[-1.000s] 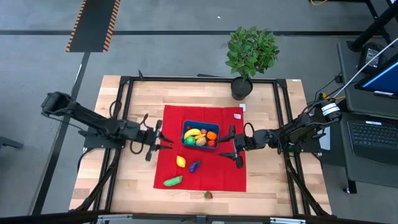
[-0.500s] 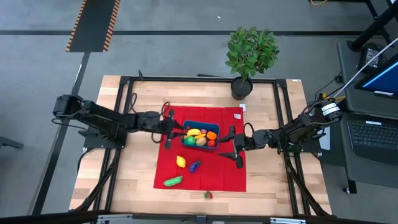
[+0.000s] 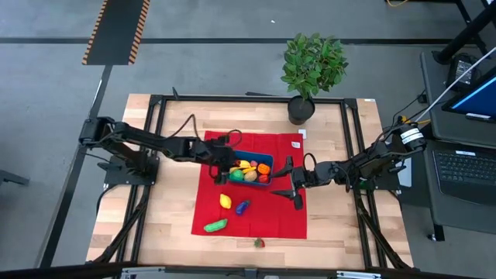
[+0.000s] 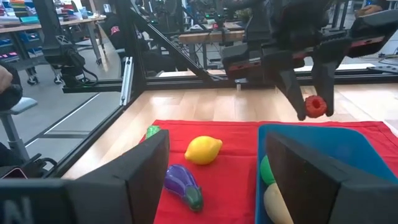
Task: Pick and placing Produce into tupperware
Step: Put the red raspberry into the blue bin
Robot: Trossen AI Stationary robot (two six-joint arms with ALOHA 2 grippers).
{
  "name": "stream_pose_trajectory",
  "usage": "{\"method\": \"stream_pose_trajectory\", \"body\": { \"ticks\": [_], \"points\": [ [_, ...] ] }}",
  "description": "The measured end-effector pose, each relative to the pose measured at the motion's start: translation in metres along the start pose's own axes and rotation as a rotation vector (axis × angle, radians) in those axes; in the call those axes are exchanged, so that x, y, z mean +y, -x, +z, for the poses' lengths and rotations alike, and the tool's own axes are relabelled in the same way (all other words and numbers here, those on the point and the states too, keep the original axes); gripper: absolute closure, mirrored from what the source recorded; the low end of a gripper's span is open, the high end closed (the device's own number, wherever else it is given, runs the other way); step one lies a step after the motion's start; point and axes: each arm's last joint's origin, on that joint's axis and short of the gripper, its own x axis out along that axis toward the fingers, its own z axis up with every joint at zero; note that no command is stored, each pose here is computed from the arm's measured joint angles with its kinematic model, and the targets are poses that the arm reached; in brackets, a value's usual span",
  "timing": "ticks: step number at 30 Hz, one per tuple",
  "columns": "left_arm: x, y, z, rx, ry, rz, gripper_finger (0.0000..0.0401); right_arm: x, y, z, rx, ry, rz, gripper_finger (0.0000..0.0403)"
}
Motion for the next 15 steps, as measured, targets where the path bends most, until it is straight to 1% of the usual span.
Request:
{"method": "stream_pose_trajectory", "body": {
  "ticks": [4,11,15],
  "points": [
    [-0.001,-0.006,0.012,0.095,-0.056,-0.023,0.0322,0.0,0.0,0.0,0.002,0.0,0.0,0.0136],
    [-0.002,-0.02,0.018,0.283,-0.124,-0.063,0.0322,0.0,0.0,-0.002,0.017,-0.024,-0.002,0.0136],
    [-0.002,-0.026,0.02,0.305,-0.155,-0.072,0.0322,0.0,0.0,-0.004,0.039,-0.025,-0.004,0.0136]
  ]
}}
